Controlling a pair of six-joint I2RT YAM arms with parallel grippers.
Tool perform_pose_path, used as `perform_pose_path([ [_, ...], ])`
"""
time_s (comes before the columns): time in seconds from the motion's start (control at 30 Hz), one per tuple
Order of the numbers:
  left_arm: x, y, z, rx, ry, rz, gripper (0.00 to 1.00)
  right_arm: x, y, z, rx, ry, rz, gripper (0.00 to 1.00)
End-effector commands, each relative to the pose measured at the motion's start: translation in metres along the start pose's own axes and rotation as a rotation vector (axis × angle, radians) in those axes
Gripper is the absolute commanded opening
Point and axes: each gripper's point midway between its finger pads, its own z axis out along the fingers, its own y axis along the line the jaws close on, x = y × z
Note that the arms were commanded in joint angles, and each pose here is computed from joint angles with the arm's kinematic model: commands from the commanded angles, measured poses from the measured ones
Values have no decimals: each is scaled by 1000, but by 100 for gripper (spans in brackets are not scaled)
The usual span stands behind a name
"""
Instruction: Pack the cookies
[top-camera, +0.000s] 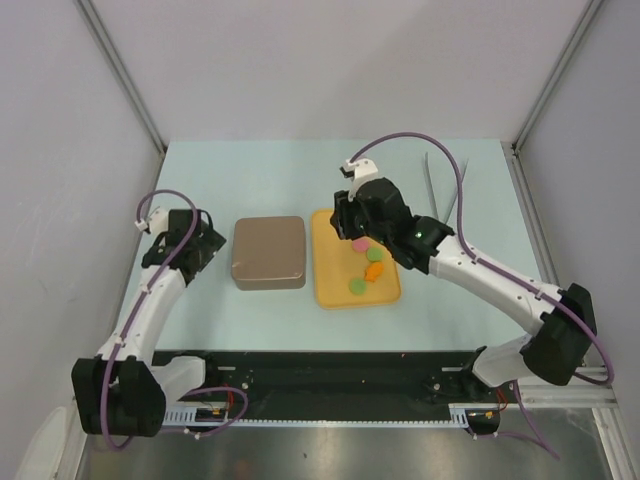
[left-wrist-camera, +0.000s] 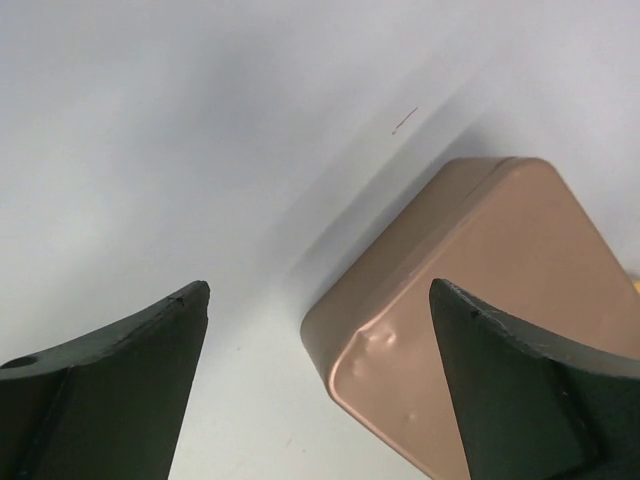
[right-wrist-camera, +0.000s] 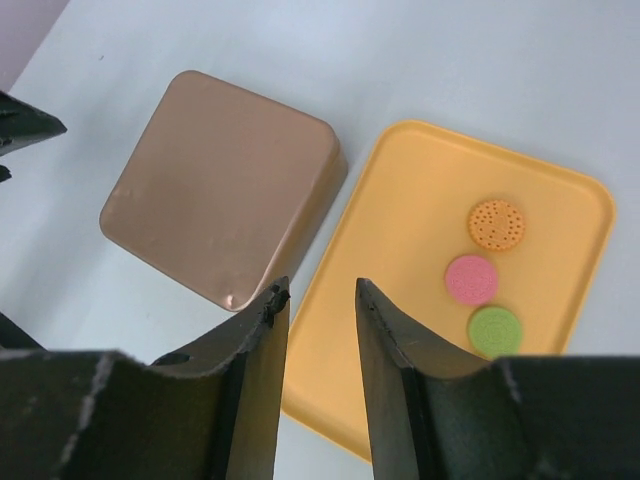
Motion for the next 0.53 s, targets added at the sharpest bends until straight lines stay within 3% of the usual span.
perform_pose_path([
  [0.0, -28, -15, -11, -12, -32, 8, 97, -26, -1, -31, 20, -102, -5, 38],
  [0.37, -42, -101, -86, 329, -185, 227, 100, -35, -9, -53, 40, -194, 10, 39],
  [0.5, -42, -114, -97, 383, -202, 255, 100, -36, -12, -57, 54, -203, 7, 39],
])
